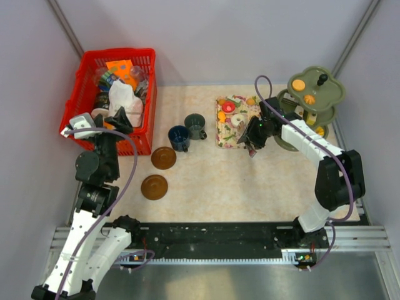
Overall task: Serve the afternoon tea
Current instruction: Adjust the dessert on the tray.
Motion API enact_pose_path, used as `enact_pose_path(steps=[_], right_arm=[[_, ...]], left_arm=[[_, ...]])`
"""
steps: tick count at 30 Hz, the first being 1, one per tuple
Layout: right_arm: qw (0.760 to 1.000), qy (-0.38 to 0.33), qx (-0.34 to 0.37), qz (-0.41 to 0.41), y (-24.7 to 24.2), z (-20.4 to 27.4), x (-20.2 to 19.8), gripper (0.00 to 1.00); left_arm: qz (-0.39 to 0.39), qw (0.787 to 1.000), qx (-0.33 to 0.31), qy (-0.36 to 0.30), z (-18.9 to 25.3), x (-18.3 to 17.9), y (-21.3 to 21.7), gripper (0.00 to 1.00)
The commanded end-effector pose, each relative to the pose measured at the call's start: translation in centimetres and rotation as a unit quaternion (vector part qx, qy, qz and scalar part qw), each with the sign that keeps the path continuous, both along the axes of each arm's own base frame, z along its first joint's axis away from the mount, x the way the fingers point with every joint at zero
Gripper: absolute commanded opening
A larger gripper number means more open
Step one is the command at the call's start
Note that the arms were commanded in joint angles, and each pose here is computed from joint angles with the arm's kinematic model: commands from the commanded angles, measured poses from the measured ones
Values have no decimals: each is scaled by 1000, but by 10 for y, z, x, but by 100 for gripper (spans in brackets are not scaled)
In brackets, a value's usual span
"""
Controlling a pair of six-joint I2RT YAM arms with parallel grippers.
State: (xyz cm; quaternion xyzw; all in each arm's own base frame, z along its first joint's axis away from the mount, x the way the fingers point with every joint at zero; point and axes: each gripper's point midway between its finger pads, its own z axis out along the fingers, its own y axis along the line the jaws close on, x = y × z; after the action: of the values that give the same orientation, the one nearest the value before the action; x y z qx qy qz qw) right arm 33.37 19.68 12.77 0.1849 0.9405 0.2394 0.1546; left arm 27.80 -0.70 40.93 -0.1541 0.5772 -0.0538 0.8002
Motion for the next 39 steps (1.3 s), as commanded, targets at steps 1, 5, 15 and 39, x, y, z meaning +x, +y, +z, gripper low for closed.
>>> enact_pose_path(steps=[1, 5, 15, 39], right_arm=[[995, -43, 80, -37, 12, 28, 20, 39], [991, -47, 107, -60, 12, 32, 27, 39], [985, -34, 147, -80, 17, 29, 39, 40], [985, -10, 131, -115, 2, 4, 43, 48]], left_arm=[[4, 1000, -2, -26, 12, -5, 2, 79], [5, 1000, -4, -27, 13, -5, 2, 78], [4, 1000, -3, -28, 13, -6, 2, 78], [1, 1000, -3, -26, 12, -5, 0, 78]])
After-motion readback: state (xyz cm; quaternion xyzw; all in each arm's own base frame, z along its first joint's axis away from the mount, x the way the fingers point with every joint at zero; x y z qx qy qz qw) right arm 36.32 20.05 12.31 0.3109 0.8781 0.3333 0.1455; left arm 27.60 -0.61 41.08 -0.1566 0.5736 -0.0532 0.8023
